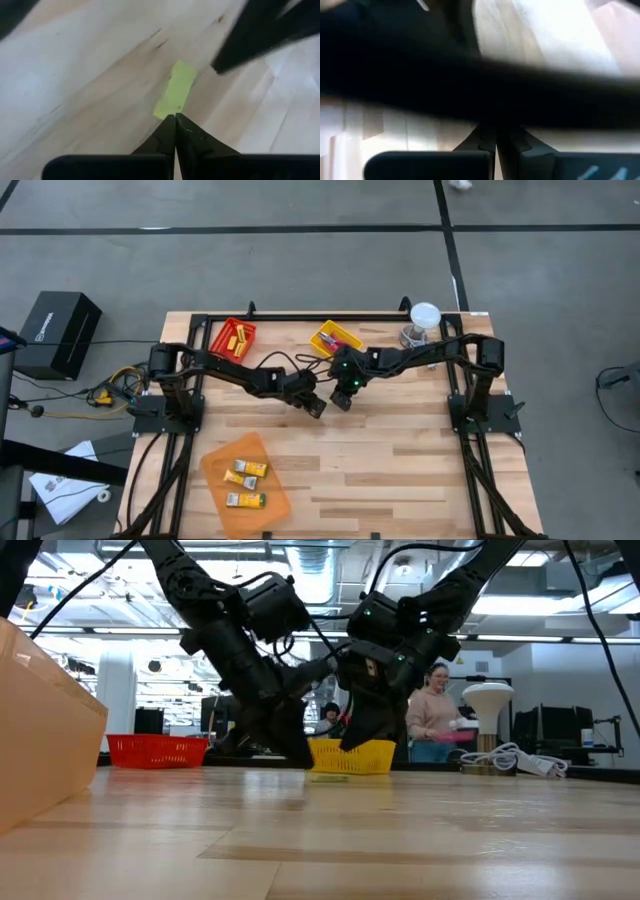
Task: Pick & Place School Supplies
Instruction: Put the light green eraser into the red bin
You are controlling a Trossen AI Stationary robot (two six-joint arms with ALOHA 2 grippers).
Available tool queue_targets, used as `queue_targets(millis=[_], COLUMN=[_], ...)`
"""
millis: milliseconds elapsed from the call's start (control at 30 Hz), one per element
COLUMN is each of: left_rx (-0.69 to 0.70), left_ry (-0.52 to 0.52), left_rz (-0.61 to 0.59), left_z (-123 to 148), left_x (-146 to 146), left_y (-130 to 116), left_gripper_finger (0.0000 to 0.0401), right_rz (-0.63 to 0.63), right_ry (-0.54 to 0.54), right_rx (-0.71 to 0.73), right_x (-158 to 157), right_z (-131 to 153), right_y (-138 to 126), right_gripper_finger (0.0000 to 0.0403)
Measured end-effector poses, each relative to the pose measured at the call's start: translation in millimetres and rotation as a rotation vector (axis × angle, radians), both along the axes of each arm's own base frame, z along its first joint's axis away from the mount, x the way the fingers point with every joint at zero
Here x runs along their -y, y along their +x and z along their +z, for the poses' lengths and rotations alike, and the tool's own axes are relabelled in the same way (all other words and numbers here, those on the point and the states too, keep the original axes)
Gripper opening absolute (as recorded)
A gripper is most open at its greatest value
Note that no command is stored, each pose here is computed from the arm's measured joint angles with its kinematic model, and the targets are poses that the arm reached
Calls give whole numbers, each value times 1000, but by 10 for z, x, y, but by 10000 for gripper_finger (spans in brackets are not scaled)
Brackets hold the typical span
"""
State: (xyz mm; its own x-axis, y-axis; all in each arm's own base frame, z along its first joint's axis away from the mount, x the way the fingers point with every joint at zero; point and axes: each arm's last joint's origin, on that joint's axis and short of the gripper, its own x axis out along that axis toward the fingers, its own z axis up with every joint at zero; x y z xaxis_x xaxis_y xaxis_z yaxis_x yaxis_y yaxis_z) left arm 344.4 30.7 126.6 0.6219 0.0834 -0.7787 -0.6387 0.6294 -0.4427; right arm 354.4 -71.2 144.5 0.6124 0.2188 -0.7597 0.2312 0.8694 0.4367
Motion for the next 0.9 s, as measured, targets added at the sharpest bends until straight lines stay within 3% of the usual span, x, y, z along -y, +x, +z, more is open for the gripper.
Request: queue_targets(millis=[233,500,900], left_rx=[75,89,127], left_ry=[8,120,98], left_rz=[8,53,34], left_z=[278,709,837], left_x=[-22,-146,-123], left_y=[-55,-288,-657], left_gripper_finger=[0,0,0], right_rz=[4,15,-14], right_ry=[14,22,26], right_rx=[-64,-58,-64], right_x=[23,-48,22], right_z=[-189,-277,-284], right_y=[-7,52,35], right_gripper_finger=[0,0,0])
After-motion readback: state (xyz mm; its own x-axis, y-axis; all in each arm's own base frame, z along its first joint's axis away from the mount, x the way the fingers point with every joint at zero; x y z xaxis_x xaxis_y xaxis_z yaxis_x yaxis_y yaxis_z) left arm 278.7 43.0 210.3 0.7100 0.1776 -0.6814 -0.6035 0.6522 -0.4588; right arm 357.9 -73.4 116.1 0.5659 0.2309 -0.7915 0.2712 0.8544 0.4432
